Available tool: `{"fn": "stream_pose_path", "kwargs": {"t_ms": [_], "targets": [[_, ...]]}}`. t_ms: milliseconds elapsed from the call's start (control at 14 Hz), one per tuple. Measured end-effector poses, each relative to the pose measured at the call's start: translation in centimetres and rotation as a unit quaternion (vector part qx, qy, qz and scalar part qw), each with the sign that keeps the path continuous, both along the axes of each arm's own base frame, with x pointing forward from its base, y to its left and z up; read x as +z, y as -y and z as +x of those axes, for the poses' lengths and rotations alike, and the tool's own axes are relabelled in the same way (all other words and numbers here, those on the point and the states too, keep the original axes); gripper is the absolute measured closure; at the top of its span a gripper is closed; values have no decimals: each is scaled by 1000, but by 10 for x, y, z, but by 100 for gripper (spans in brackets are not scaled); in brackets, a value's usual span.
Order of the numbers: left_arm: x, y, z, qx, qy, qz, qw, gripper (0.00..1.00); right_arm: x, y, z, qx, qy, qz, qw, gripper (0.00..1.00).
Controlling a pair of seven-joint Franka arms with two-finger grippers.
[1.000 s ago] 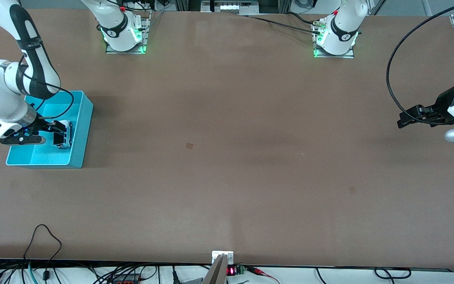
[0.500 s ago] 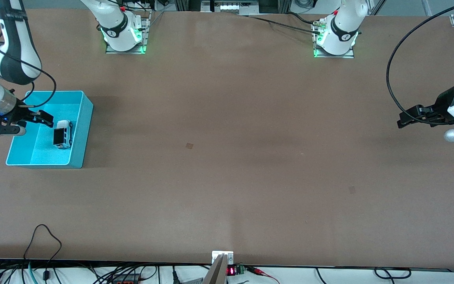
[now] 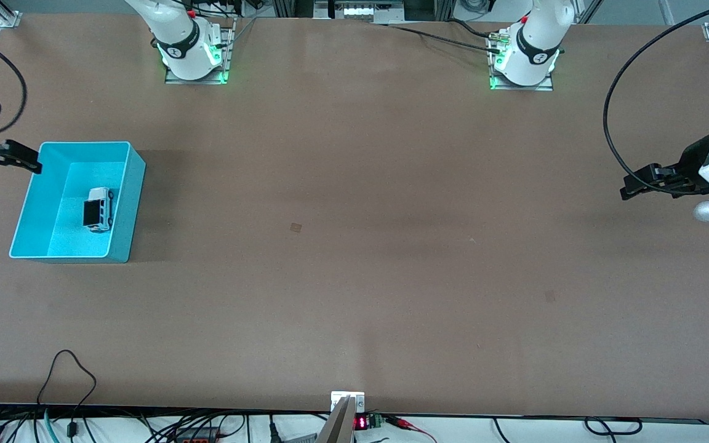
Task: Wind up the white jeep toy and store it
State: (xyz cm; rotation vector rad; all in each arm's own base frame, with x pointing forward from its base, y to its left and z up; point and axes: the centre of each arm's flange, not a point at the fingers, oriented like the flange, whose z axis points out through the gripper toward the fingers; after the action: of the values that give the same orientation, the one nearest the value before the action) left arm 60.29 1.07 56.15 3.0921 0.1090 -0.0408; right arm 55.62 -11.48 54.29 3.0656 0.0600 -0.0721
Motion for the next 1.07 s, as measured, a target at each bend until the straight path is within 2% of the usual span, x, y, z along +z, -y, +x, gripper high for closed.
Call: {"fn": "stream_pose_path", "kwargs": {"t_ms": [357,786,1071], "targets": [[0,0,0,0,0,0,1000,0,47,-7,-9,-5,-20,16,1000,0],[0,0,0,0,0,0,1000,0,44,-43,-1,27,-27,17,999,0],[0,0,0,0,0,0,1000,0,41,-45,0,28,-30,17,999,0]]}}
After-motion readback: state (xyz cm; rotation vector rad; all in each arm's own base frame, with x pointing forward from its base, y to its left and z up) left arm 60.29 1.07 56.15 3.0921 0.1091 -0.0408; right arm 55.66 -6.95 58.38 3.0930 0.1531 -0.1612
